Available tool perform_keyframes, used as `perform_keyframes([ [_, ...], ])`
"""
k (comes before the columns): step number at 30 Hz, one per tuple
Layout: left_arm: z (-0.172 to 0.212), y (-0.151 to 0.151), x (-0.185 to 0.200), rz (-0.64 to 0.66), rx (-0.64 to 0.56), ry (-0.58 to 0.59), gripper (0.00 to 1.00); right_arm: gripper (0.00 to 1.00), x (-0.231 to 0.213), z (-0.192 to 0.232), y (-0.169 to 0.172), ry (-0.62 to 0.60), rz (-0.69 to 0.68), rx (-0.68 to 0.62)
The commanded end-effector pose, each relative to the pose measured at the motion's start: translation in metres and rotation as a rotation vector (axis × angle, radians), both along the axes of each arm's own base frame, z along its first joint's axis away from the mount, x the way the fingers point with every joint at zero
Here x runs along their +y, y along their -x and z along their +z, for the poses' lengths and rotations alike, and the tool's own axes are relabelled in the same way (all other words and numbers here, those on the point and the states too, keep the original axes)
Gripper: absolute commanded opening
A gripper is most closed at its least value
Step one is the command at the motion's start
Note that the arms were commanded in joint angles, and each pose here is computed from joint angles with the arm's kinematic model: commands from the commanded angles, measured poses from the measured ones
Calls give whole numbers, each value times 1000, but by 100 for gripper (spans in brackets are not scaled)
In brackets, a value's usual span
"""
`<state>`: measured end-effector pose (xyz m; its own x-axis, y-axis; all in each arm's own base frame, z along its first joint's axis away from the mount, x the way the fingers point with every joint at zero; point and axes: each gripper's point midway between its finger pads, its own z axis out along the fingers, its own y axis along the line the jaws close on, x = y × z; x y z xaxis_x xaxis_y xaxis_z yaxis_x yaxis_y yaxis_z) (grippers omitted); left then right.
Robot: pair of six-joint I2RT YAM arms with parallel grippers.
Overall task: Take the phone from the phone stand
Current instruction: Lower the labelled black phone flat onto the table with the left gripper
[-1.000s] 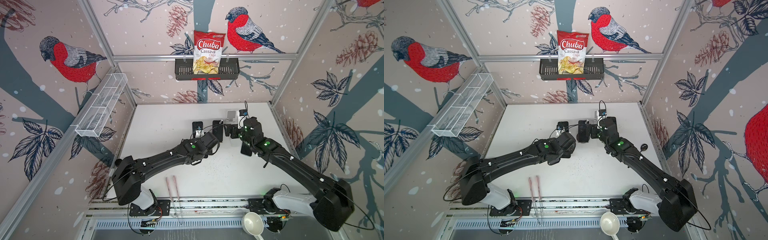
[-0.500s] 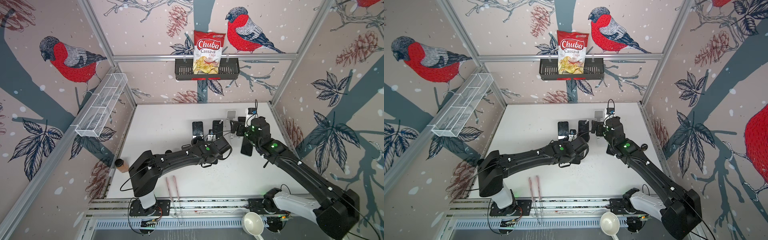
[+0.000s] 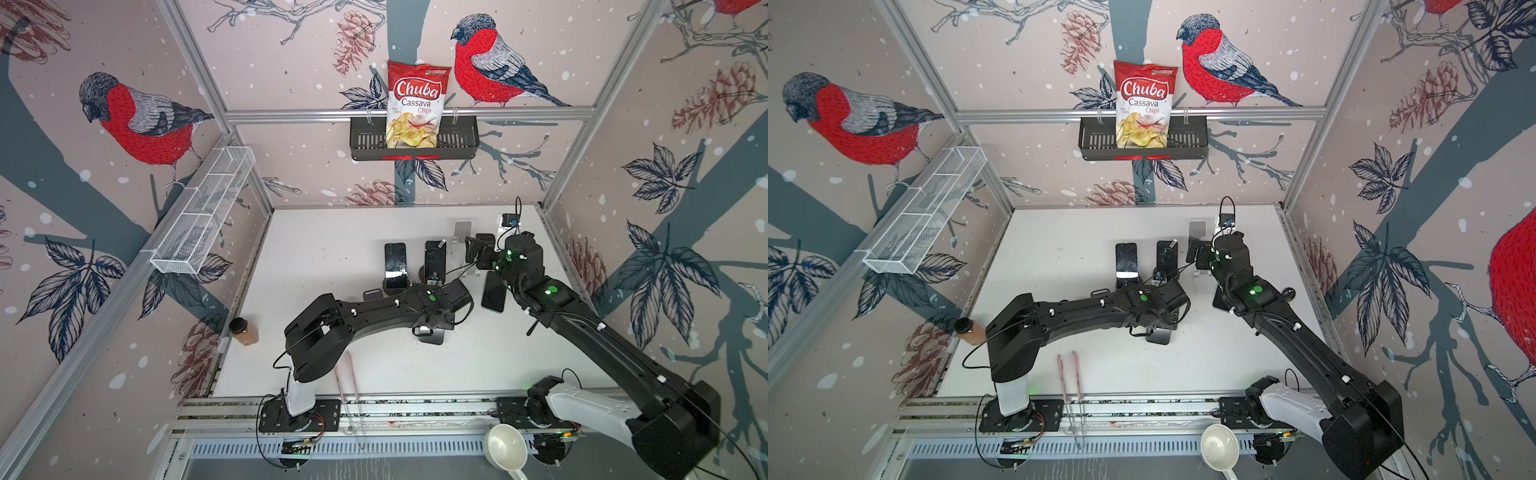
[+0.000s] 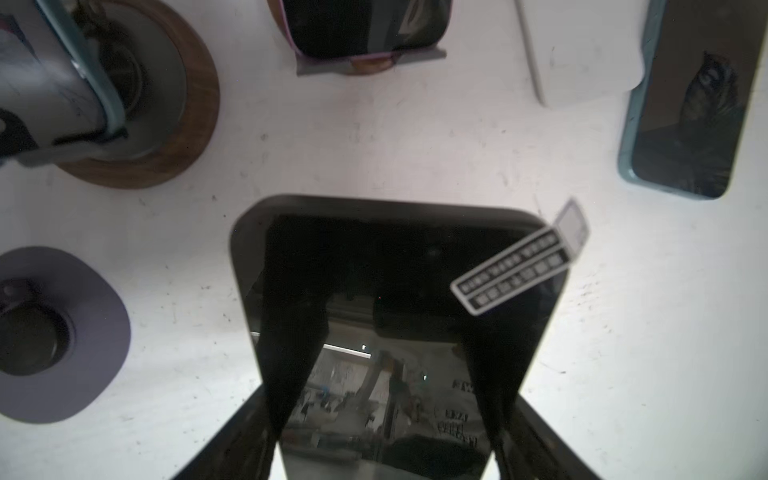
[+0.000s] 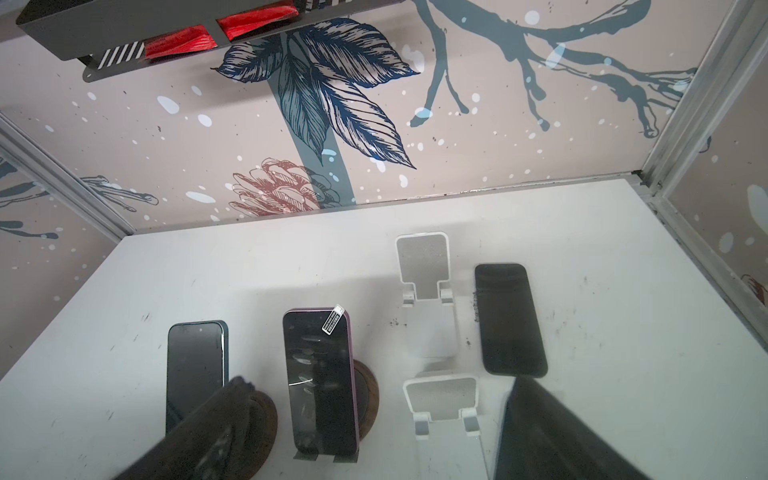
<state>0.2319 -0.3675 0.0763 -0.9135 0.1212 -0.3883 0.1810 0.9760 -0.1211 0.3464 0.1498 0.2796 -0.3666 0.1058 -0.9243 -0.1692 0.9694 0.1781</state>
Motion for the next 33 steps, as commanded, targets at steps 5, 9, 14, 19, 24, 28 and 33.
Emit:
perform_keyframes([
  [5,-21,11,18,33,71,-120,54,99,2,9,-1,-29,17,-34],
  [9,-29,13,26,49,88,-171,54,99,8,0,-2,-24,43,-7],
  [14,-39,16,35,67,111,-212,54,99,9,-6,-5,-16,40,10],
  [19,-50,20,41,73,150,-233,54,99,7,-5,-6,-18,31,8],
  [24,-57,21,42,72,174,-239,54,99,5,-6,-6,-20,26,11],
  [28,-63,22,43,64,199,-240,54,99,2,-6,-6,-23,23,8],
  [33,-70,24,44,61,222,-238,54,99,-1,-8,-6,-28,16,9],
])
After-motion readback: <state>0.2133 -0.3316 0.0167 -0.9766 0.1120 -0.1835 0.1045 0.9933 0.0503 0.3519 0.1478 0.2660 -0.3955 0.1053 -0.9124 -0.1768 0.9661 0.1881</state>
